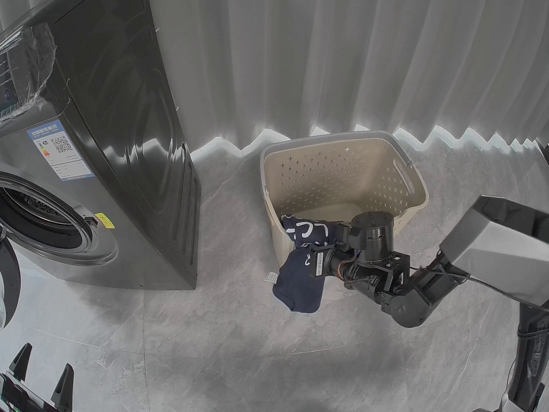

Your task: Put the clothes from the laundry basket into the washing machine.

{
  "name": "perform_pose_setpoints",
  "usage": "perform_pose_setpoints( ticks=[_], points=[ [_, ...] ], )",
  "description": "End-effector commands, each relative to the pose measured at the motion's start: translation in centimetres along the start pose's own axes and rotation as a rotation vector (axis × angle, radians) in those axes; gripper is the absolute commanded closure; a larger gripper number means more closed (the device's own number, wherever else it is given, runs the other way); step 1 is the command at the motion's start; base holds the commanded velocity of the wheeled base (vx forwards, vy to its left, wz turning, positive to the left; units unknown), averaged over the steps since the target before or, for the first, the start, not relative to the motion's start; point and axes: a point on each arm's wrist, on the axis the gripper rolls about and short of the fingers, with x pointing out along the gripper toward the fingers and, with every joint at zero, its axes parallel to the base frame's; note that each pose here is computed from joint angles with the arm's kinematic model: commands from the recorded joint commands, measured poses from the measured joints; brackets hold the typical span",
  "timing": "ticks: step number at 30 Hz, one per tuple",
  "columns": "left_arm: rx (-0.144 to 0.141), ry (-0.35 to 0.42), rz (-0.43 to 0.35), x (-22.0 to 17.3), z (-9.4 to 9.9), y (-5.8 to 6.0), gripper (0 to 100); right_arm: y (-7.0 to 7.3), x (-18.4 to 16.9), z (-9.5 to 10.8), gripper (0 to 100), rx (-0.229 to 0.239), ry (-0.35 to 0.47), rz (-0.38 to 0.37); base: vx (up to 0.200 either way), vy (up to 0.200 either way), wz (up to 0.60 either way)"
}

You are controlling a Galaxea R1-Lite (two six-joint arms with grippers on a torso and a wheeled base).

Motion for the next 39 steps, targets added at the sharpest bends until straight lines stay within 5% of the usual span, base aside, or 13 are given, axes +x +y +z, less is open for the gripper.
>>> perform_pose_setpoints(
  ticks=[1,6,15,21,39],
  points=[
    [0.002,-0.001,0.000,0.0,-0.5,0.0,0,0.0,-8.1,5.3,100,0.001,-0.103,0.051,0.000,0.000,0.00],
    [0.002,-0.001,0.000,0.0,-0.5,0.0,0,-0.1,-16.9,7.7,100,-0.004,-0.198,0.164,0.000,0.000,0.00],
    [0.010,0.000,-0.001,0.0,-0.5,0.0,0,-1.8,-25.1,8.2,100,-0.008,-0.307,0.271,0.000,0.000,0.00],
    [0.010,0.001,-0.001,0.0,-0.5,0.0,0,-1.8,-26.5,8.8,100,-0.051,-0.359,0.282,0.000,0.000,0.00],
    [0.004,0.003,-0.001,0.0,-0.5,0.0,0,-2.1,-26.4,8.2,100,-0.050,-0.337,0.269,-0.100,0.044,0.00]
  ],
)
